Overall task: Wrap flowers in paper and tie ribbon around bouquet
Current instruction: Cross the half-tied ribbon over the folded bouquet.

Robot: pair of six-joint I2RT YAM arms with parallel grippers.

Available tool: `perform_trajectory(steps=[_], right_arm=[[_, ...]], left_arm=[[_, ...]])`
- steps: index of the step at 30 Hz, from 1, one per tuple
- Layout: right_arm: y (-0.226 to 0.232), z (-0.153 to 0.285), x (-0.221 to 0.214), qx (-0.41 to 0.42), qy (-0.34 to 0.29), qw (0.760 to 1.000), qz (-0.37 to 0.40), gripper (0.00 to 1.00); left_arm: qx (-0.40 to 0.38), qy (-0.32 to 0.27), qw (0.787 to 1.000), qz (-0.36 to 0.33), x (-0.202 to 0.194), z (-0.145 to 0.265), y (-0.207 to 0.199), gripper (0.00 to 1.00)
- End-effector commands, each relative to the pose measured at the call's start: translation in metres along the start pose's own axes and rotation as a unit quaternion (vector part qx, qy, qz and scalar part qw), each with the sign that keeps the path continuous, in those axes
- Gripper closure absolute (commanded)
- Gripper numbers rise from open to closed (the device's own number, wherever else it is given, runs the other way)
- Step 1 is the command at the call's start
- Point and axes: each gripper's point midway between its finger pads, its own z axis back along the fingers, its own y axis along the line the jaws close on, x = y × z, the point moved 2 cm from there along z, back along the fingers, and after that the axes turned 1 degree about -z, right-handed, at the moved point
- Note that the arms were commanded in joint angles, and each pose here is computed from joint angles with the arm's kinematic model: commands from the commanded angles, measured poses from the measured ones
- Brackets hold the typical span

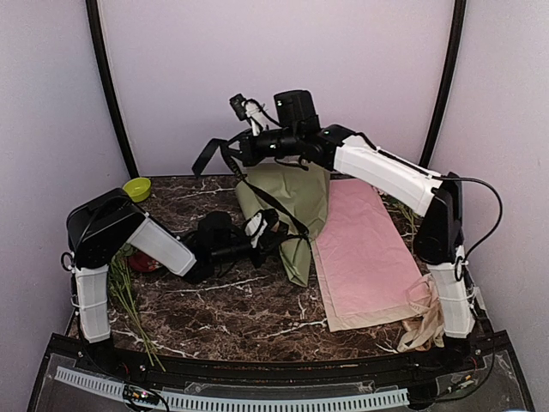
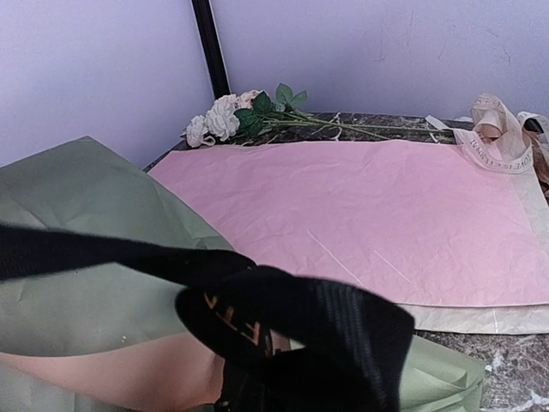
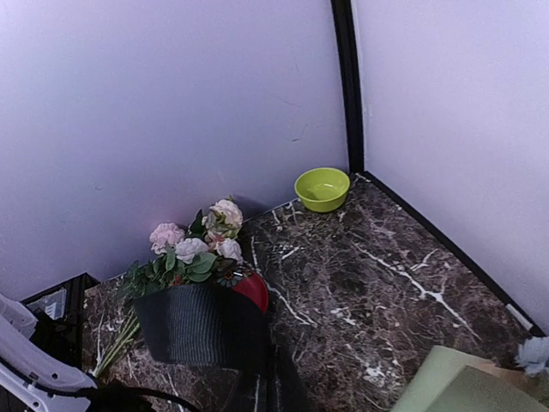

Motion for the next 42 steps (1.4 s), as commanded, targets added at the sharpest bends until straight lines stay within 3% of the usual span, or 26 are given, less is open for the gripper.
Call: perform_trajectory(steps=[1, 6, 9, 12, 13, 18, 24, 29, 32, 35, 42], right_arm=[[0.026, -0.020, -0.006, 0.033, 0.010, 0.999, -0.010, 0.98], [0.029, -0.021, -0.021, 0.020, 0.029, 0.999, 0.003, 0.72], [0.032, -0.015, -0.024, 0.028, 0.049, 0.998, 0.020, 0.42], [0.027, 0.004, -0.013, 0.022, 0.041, 0.998, 0.034, 0.03], [0.021, 0.012, -0.008, 0.016, 0.034, 0.999, 0.032, 0.01], [0.002, 0.041, -0.004, -0.015, 0.048, 0.998, 0.035, 0.00], [-0.012, 0.072, -0.049, -0.002, 0.092, 0.995, 0.024, 0.01], [-0.006, 0.103, -0.100, 0.083, 0.074, 0.993, -0.026, 0.15], [0.003, 0.102, -0.136, 0.129, 0.097, 0.986, -0.039, 0.16], [-0.004, 0.092, -0.162, 0.120, 0.117, 0.984, -0.060, 0.16], [-0.009, 0.081, -0.188, 0.124, 0.140, 0.980, -0.070, 0.19]], left_arm=[[0.001, -0.023, 1.000, -0.018, 0.024, 0.010, -0.003, 1.00], [-0.004, -0.025, 1.000, -0.017, 0.023, 0.012, -0.005, 1.00], [-0.002, -0.029, 1.000, -0.012, 0.025, 0.012, -0.005, 1.00], [-0.003, -0.036, 0.999, -0.007, 0.028, 0.013, -0.005, 1.00], [-0.003, -0.036, 0.999, -0.005, 0.027, 0.013, -0.005, 1.00], [-0.002, -0.041, 0.999, 0.006, 0.028, 0.013, -0.005, 1.00], [0.004, -0.048, 0.999, 0.021, 0.031, 0.013, -0.003, 1.00], [0.001, -0.048, 0.998, 0.028, 0.030, 0.014, -0.003, 1.00], [0.002, -0.047, 0.998, 0.028, 0.029, 0.013, -0.003, 1.00], [0.002, -0.046, 0.999, 0.028, 0.029, 0.013, -0.003, 1.00], [0.003, -0.039, 0.999, 0.031, 0.027, 0.011, -0.002, 1.00]])
